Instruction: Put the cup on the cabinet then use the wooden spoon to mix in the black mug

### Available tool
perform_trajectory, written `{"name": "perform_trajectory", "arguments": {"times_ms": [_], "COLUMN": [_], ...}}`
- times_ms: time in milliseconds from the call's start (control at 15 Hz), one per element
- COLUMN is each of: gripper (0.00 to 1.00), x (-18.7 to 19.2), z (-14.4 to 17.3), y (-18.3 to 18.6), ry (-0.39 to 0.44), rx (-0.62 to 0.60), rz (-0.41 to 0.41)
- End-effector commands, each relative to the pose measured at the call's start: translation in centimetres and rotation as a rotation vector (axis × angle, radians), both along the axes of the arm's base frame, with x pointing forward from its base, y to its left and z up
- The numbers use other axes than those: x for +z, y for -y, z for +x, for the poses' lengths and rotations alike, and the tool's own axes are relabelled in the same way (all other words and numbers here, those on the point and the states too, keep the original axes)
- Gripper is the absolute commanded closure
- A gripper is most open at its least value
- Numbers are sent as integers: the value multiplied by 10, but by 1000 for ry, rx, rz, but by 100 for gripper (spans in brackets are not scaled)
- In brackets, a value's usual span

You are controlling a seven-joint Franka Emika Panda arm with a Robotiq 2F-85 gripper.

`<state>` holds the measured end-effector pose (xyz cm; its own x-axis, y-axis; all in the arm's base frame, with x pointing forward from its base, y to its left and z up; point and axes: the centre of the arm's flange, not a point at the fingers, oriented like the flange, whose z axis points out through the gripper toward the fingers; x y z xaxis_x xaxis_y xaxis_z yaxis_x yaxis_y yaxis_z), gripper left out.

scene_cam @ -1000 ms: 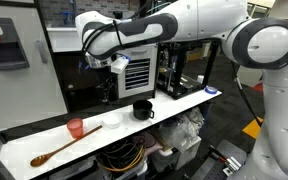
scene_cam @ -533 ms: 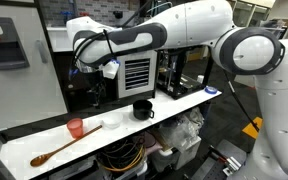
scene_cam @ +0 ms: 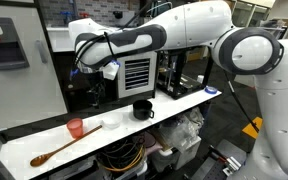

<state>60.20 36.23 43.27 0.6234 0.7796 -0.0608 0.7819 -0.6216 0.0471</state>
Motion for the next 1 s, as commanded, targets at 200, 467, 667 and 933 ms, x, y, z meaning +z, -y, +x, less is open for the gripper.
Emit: {"name": "perform_trajectory", "arguments": {"times_ms": [200,467,667,933], "gripper": [0,0,0,0], "x": [-34,-51,-60,-75], "z": [25,33,31,34], "y": [-4,-30,-49,-63], "ry": [80,68,49,42], "rx": [126,224,298,362], "rz": [104,142,156,167]}}
